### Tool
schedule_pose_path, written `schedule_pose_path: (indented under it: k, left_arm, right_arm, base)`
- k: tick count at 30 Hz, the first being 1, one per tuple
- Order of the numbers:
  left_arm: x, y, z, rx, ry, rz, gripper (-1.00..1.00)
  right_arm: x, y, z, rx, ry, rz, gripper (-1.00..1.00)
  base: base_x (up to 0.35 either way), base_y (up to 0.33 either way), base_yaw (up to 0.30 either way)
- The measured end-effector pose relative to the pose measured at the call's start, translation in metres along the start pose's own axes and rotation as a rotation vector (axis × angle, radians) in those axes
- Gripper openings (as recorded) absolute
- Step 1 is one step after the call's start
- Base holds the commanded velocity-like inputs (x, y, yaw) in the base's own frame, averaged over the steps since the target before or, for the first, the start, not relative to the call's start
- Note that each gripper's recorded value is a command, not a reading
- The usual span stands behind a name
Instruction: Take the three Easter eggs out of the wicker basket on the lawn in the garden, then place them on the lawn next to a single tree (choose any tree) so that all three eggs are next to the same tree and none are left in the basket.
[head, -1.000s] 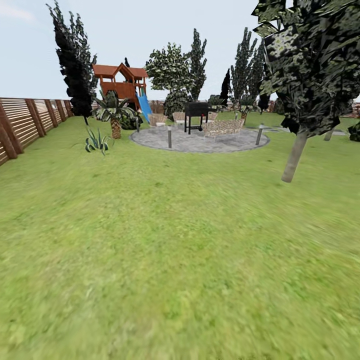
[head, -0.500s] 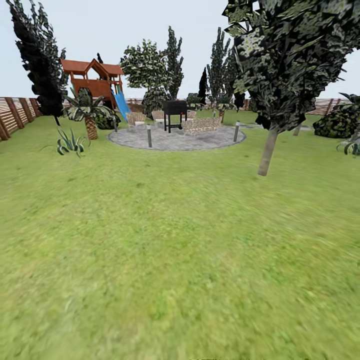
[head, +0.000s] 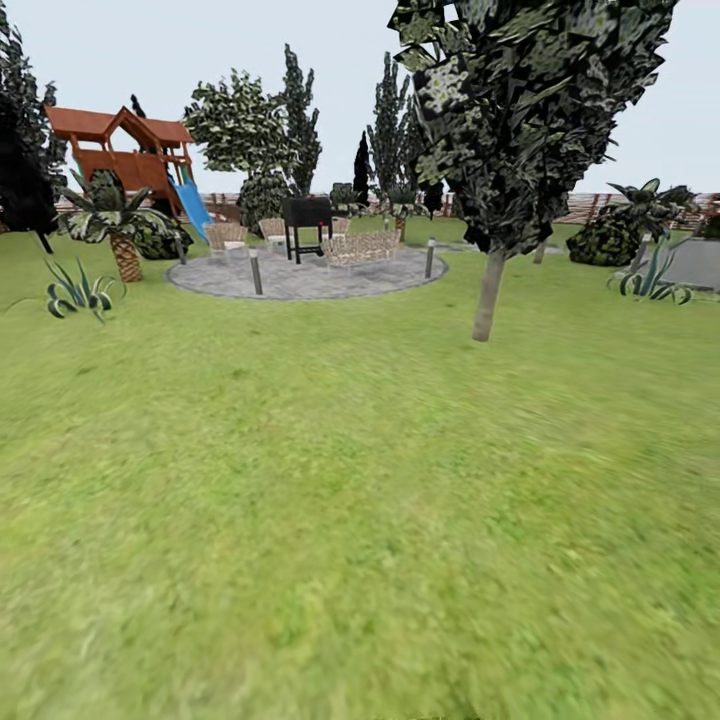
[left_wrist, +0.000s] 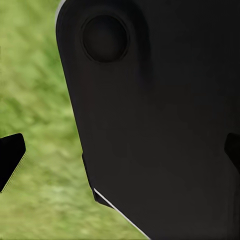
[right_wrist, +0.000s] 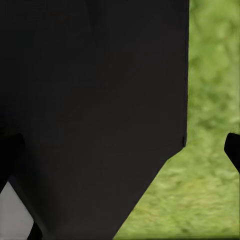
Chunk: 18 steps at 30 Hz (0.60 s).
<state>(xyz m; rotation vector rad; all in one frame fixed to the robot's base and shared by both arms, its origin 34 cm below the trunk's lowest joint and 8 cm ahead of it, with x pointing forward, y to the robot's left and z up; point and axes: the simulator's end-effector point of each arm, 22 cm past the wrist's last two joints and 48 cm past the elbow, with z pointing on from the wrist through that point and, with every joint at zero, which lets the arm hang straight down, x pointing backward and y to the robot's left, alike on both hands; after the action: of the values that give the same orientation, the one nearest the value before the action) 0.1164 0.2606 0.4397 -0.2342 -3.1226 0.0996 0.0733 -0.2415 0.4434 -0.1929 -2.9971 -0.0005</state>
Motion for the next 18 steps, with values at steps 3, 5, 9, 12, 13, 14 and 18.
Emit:
schedule_pose_path:
  k: [3,5,9,12,13,14,18]
  left_arm:
    - [0.0004,-0.0001,0.0000,0.000,0.001,0.000,1.00]
    - [0.0009,-0.0002,0.0000,0.000,0.003,0.001,1.00]
    - [0.0018,-0.0003,-0.0001,0.001,0.005,0.001,1.00]
    - [0.0022,-0.0004,-0.0001,0.001,0.006,0.001,1.00]
    - [0.0022,-0.0004,-0.0001,0.001,0.006,0.001,1.00]
    - [0.0023,-0.0004,-0.0002,0.001,0.005,0.001,1.00]
    - [0.0024,-0.0004,-0.0002,0.001,0.005,0.001,1.00]
  right_arm:
    - [0.0010,-0.0001,0.0000,0.000,0.002,-0.001,1.00]
    - [0.0015,-0.0002,-0.0001,0.000,0.003,-0.001,1.00]
    - [0.0025,-0.0003,-0.0001,0.001,0.006,-0.001,1.00]
    - [0.0028,0.0001,-0.0001,0.000,0.006,-0.002,1.00]
    - [0.0029,0.0003,-0.0001,0.000,0.006,-0.002,1.00]
    - [0.0030,0.0004,-0.0001,0.000,0.007,-0.003,1.00]
    - [0.0031,0.0007,-0.0002,-0.001,0.007,-0.002,1.00]
  base:
    - [0.000,0.000,-0.271]
    - [0.000,0.000,-0.263]
    - [0.002,0.000,-0.208]
    - [0.056,0.000,-0.096]
    - [0.149,0.000,-0.051]
    - [0.186,0.000,-0.041]
    - [0.265,0.000,-0.019]
